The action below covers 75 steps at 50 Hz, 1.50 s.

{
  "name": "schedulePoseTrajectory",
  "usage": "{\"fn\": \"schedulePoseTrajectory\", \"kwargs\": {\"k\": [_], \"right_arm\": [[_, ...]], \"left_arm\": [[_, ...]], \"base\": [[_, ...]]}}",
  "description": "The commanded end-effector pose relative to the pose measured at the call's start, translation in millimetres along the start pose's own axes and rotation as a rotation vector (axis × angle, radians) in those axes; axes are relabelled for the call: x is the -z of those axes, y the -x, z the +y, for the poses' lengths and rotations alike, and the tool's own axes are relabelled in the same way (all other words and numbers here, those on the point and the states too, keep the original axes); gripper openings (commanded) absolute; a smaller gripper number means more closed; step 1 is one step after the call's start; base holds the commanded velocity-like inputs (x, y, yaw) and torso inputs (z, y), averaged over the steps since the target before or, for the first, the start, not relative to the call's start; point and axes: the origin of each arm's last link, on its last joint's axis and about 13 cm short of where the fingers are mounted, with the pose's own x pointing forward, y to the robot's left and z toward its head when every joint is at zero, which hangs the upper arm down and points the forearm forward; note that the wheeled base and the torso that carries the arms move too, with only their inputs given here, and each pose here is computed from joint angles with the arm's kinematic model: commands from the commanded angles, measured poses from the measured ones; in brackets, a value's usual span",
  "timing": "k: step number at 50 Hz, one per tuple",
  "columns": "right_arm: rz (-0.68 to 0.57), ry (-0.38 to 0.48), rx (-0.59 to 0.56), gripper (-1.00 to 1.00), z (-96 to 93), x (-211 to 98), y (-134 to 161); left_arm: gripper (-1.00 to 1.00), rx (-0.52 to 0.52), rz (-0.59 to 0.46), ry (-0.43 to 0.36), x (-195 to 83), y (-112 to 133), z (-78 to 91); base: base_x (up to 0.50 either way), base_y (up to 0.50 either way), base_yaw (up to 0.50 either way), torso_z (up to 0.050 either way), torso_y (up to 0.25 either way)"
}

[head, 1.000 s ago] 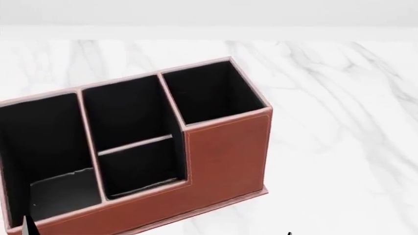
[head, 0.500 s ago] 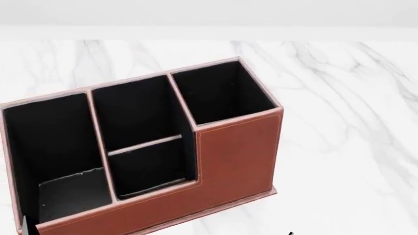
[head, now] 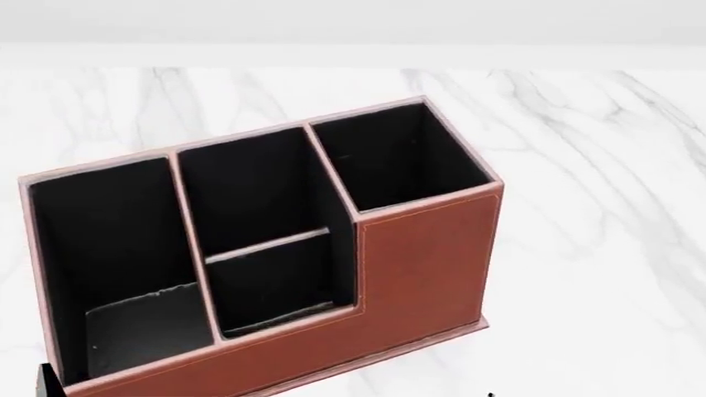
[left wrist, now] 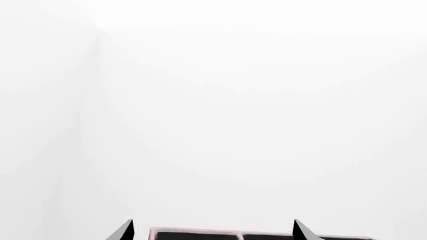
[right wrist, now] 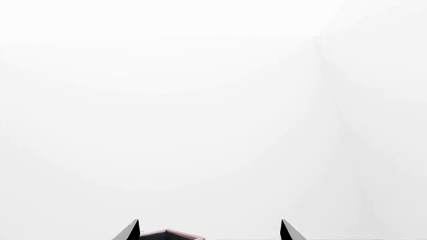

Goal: Pick up the book and place it in the back compartment of the caddy.

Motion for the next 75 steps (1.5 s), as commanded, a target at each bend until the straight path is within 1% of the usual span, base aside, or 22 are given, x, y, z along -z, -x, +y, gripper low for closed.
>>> {"fn": "schedulePoseTrajectory", "kwargs": {"k": [1,9,21,26,30,32,34,35,38,41,45,50,51,53,56,58,59,62,63,67,74,75], "right_arm": [[0.005,-0.012,-0.003,1.00,-0.3,0,-1],[0.004,-0.015,-0.005,1.00,-0.5,0,0],[0.007,-0.012,-0.010,1.00,0.5,2,0],[0.006,-0.013,-0.008,1.00,0.1,2,0],[0.005,-0.013,-0.004,1.00,-0.8,2,0],[0.007,-0.015,-0.005,1.00,-0.9,2,-1],[0.009,-0.013,-0.005,1.00,-0.6,4,-1],[0.010,-0.013,-0.005,1.00,-0.5,4,-1],[0.011,-0.015,-0.003,1.00,-0.7,3,-1],[0.015,-0.015,-0.003,1.00,-0.5,5,-1],[0.028,-0.018,-0.008,1.00,0.2,8,-2],[0.029,-0.016,-0.008,1.00,0.1,8,-2],[0.028,-0.018,-0.006,1.00,-0.1,7,-3],[0.029,-0.020,-0.009,1.00,0.0,8,-3],[0.031,-0.019,-0.015,1.00,0.9,9,-3],[0.032,-0.017,-0.014,1.00,0.9,9,-3],[0.029,-0.017,-0.014,1.00,0.9,9,-3],[0.031,-0.017,-0.015,1.00,1.1,9,-3],[0.031,-0.018,-0.018,1.00,1.3,9,-3],[0.031,-0.019,-0.019,1.00,1.0,9,-3],[0.032,-0.016,-0.026,1.00,2.0,9,-2],[0.033,-0.016,-0.025,1.00,2.0,9,-2]], "left_arm": [[1.00,0.001,0.000,0.000,0,0,-0.3],[1.00,-0.002,0.000,-0.002,-1,-1,0.3],[1.00,0.014,0.034,-0.017,-1,-8,7.9],[1.00,0.062,0.083,-0.019,4,-15,9.7],[1.00,0.104,0.131,-0.058,7,-24,10.5],[1.00,0.154,0.134,-0.059,7,-28,10.2],[1.00,0.187,0.161,-0.093,9,-34,10.7],[1.00,0.242,0.188,-0.075,9,-36,11.0],[1.00,0.297,0.217,-0.048,8,-43,14.2],[1.00,0.320,0.240,0.009,8,-52,19.5],[1.00,0.345,0.265,0.003,10,-61,25.0],[1.00,0.395,0.334,0.053,14,-79,35.7],[1.00,0.423,0.351,0.055,14,-80,36.4],[1.00,0.411,0.358,0.039,17,-84,37.8],[1.00,0.509,0.442,0.055,24,-88,38.3],[1.00,0.532,0.447,0.054,27,-89,38.2],[1.00,0.571,0.465,0.099,27,-90,38.4],[1.00,0.634,0.468,0.139,28,-89,38.4],[1.00,0.683,0.500,0.177,28,-89,38.3],[1.00,0.694,0.490,0.190,29,-89,37.6],[1.00,0.810,0.539,0.272,33,-82,36.7],[1.00,0.828,0.544,0.270,34,-81,36.2]], "base": [[0.00,0.00,0.00,0.000,0.000],[0.00,0.00,0.00,0.000,0.000],[0.00,0.00,0.00,0.000,0.000],[0.00,0.00,0.00,0.000,0.000],[0.00,0.00,0.00,0.000,0.000],[0.00,0.00,0.00,0.000,0.000],[0.00,0.00,0.00,0.000,0.000],[0.00,0.00,0.00,0.000,0.000],[0.00,0.00,0.00,0.000,0.000],[0.00,0.00,0.00,0.000,0.000],[0.00,0.00,0.00,0.000,0.000],[0.00,0.00,0.00,0.000,0.000],[0.00,0.00,0.00,0.000,0.000],[0.00,0.00,0.00,0.000,0.000],[0.00,0.00,0.00,0.000,0.000],[0.00,0.00,0.00,0.000,0.000],[0.00,0.00,0.00,0.000,0.000],[0.00,0.00,0.00,0.000,0.000],[0.00,0.00,0.00,0.000,0.000],[0.00,0.00,0.00,0.000,0.000],[0.00,0.00,0.00,0.000,0.000],[0.00,0.00,0.00,0.000,0.000]]}}
